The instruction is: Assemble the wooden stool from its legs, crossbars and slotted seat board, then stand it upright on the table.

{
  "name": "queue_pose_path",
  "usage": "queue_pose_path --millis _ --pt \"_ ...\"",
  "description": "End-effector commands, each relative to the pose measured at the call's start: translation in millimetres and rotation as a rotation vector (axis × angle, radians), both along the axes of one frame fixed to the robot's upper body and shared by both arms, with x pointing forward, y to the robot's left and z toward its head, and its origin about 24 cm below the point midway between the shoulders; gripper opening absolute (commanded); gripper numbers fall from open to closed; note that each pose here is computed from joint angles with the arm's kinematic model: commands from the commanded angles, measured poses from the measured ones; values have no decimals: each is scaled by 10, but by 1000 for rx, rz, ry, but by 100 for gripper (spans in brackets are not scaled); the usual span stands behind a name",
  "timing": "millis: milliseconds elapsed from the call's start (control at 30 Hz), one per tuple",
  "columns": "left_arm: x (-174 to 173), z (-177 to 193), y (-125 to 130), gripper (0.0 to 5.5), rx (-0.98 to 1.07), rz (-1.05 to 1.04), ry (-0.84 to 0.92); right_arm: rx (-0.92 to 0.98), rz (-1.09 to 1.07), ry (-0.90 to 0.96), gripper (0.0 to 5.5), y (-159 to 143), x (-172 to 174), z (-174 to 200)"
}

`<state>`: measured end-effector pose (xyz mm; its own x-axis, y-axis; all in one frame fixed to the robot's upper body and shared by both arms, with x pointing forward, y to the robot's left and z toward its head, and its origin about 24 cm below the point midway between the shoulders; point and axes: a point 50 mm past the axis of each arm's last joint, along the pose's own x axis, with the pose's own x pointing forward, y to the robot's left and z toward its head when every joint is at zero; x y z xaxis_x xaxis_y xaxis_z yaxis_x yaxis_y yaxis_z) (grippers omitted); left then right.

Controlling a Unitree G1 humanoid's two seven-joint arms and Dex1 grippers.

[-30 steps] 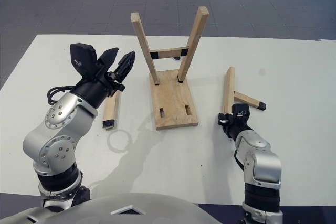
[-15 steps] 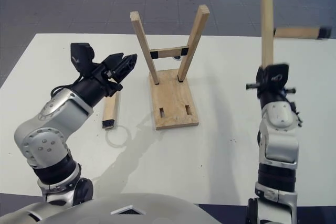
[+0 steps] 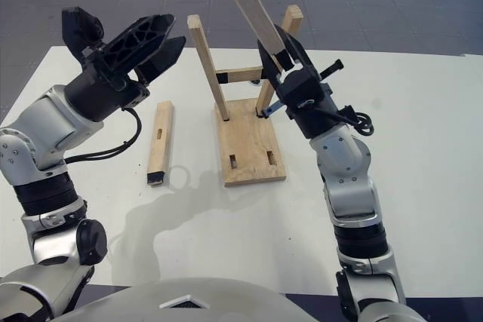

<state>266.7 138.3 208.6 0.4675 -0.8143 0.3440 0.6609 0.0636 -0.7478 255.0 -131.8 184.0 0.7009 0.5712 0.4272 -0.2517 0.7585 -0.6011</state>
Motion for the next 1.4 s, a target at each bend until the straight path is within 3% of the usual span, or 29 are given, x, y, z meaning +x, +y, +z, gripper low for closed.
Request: queue_pose_path --millis 33,500,867,1133,1400 --pt "-15 43 -44 396 -7 8 -6 13 60 -35 100 119 -27 135" --pt "-49 159 -159 396 -6 -18 -89 -18 167 55 100 277 -171 4" --pt "-75 187 -100 396 0 -70 -111 -98 171 114 100 113 -201 -181" --pt "-73 144 -112 280 16 -54 -104 -106 229 132 100 181 -290 -224" --pt "-28 51 -104 229 129 12 -121 -107 230 149 100 179 -334 -249"
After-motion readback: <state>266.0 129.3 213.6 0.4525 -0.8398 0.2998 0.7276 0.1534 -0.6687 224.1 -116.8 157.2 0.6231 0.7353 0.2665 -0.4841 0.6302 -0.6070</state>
